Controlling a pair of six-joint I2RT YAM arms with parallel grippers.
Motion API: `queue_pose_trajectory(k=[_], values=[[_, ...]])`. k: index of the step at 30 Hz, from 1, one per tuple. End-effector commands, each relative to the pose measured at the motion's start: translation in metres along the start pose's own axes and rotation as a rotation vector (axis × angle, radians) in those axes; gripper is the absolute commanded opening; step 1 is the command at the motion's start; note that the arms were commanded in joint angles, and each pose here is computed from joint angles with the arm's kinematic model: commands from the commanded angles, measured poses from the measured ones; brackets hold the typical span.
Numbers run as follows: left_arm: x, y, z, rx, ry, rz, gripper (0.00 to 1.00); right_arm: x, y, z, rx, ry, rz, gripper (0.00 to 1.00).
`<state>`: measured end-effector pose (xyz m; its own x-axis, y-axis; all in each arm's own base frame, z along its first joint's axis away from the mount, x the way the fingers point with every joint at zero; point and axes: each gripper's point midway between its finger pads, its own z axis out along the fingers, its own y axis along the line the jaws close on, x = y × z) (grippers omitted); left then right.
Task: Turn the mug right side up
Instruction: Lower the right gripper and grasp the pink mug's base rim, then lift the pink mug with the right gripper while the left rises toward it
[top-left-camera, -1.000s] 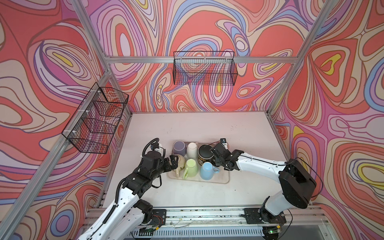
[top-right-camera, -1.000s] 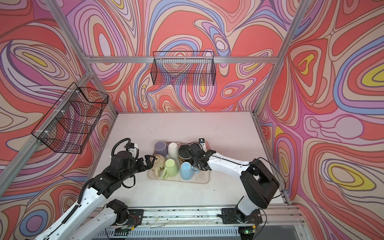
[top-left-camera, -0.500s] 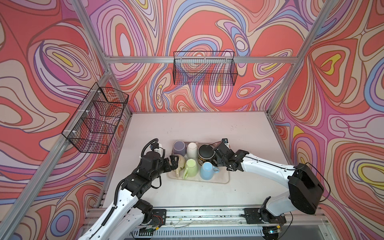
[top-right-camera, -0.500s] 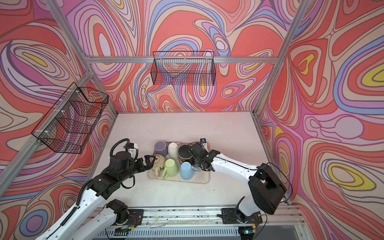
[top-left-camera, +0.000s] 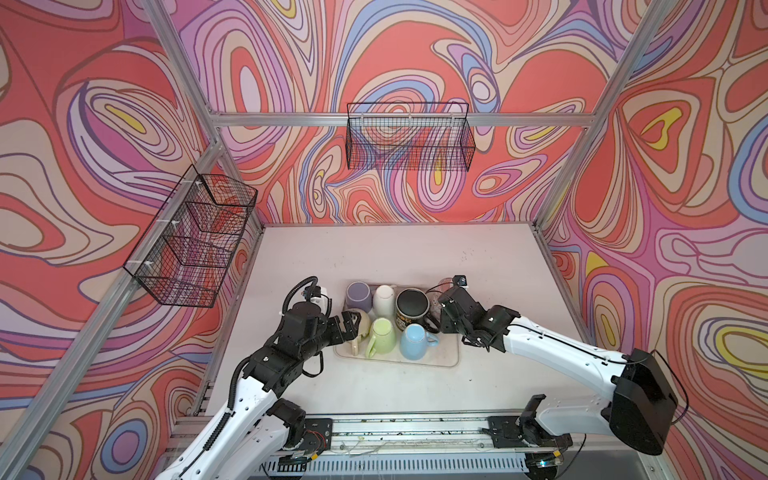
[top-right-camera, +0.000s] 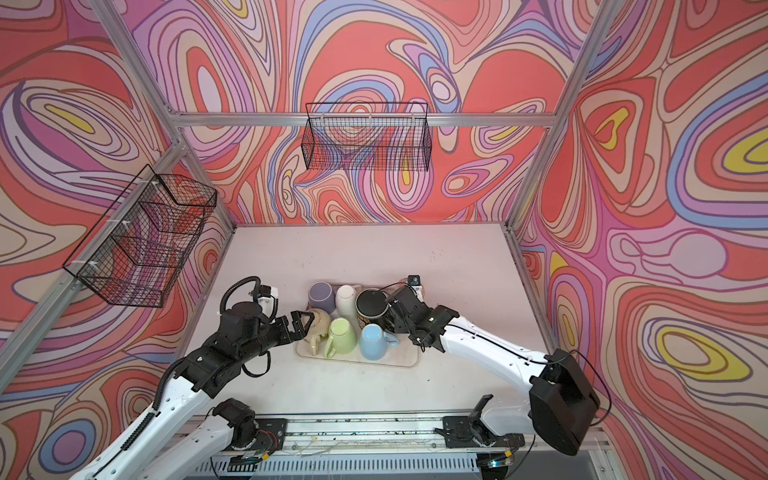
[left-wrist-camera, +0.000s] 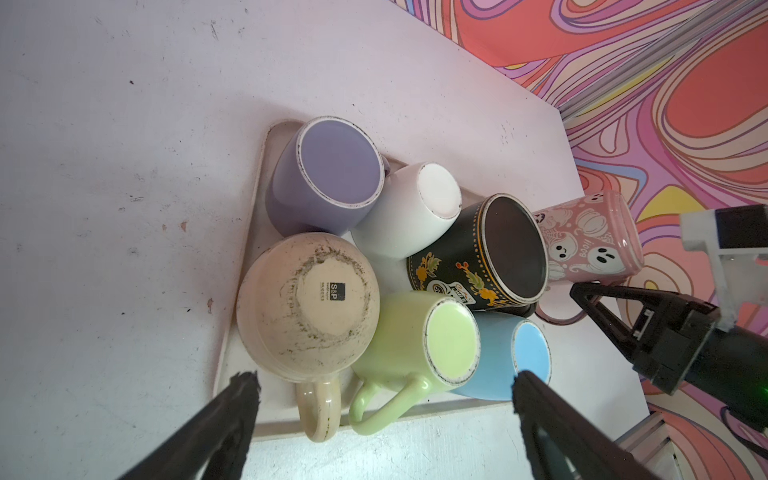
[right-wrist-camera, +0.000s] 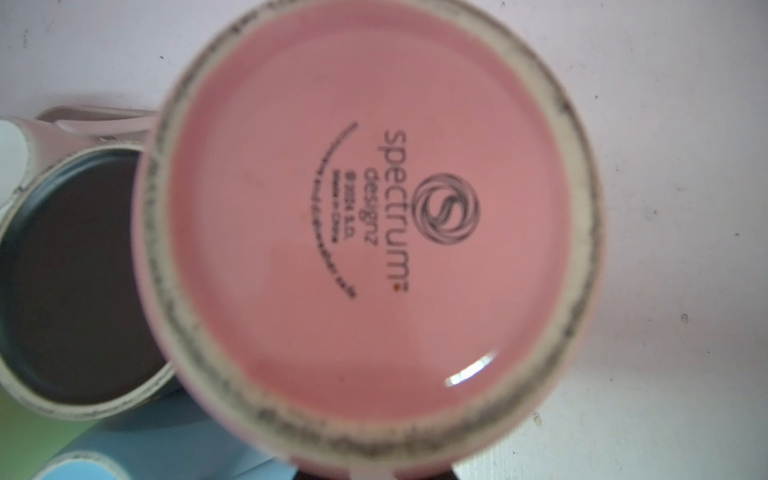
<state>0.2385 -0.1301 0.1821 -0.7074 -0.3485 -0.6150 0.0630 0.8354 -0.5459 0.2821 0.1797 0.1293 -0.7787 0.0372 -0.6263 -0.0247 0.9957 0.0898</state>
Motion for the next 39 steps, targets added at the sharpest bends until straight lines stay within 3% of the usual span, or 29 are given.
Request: queue_pose_trajectory(k=[1, 13, 24, 34, 39], values=[[-0.009, -0.012, -0.003, 0.036, -0.016, 0.002, 0.98, -0.034, 0.010, -0.018, -0.064, -0.130, 0.059, 0.00], [-0.014, -0.024, 0.003, 0.075, -0.011, 0.009, 0.97, -0.059, 0.018, -0.053, -0.156, -0.200, 0.094, 0.00], [-0.019, -0.048, 0.008, 0.183, 0.007, 0.020, 0.97, -0.100, 0.046, -0.091, -0.426, -0.301, 0.163, 0.00], [-0.035, -0.095, 0.006, 0.428, -0.032, 0.019, 0.96, -0.136, 0.057, -0.108, -0.628, -0.349, 0.223, 0.00], [-0.044, -0.123, 0.003, 0.574, -0.033, 0.019, 0.87, -0.155, 0.062, -0.119, -0.730, -0.375, 0.242, 0.00]])
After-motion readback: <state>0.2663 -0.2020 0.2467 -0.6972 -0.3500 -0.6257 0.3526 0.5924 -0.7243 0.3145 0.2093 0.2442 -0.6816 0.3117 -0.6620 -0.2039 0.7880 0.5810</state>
